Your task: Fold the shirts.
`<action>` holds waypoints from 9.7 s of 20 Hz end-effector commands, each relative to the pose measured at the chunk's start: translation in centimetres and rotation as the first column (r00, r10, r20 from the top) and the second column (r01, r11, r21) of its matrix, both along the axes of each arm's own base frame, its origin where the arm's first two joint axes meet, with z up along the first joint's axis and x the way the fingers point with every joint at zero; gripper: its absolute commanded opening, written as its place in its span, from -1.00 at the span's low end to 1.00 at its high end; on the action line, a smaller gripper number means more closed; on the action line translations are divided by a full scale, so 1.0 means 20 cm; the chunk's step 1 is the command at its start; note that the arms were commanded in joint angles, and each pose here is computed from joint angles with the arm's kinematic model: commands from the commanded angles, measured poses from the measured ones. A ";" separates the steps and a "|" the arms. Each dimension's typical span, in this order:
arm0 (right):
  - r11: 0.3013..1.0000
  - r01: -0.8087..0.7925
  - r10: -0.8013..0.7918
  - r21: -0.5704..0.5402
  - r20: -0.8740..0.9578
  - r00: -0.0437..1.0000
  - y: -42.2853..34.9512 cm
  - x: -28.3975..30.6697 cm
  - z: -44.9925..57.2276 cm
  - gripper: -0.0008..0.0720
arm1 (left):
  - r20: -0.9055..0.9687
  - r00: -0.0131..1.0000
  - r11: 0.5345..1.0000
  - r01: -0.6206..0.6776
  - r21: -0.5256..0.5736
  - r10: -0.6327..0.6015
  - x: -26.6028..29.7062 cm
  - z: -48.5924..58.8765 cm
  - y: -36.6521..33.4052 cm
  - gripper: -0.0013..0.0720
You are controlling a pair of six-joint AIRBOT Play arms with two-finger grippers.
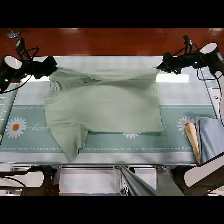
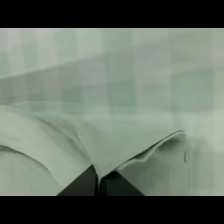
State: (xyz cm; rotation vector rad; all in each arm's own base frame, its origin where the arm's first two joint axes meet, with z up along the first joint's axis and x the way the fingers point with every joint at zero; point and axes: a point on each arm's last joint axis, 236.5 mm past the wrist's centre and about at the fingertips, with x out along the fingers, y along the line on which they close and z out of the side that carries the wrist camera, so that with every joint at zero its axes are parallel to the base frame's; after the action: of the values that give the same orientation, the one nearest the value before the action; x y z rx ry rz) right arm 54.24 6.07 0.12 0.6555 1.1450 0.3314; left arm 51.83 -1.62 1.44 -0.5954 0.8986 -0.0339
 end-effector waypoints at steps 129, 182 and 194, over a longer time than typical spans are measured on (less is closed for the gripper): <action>0.996 -0.057 0.072 0.067 -0.256 0.964 0.24 -0.37 -0.25 -0.91 | 0.054 0.829 0.821 0.558 -0.119 -0.556 -0.70 0.29 -0.58 -0.89; 0.872 -0.488 0.489 0.034 0.000 0.872 1.82 -0.70 0.09 0.34 | 0.256 0.965 0.997 0.046 0.055 -0.058 -1.15 0.66 -0.07 -0.89; 0.908 -0.078 0.043 -0.412 -0.094 0.995 0.05 -0.98 0.30 0.75 | 0.147 0.989 0.999 0.038 -0.031 -0.033 -1.14 0.40 -0.08 -0.89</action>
State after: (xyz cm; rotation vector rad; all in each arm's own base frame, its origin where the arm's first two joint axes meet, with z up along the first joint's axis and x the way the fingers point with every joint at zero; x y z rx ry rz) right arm 38.45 15.32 8.26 0.2257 1.3507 0.3953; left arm 29.18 -3.20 10.26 -0.5872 0.7524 -0.1247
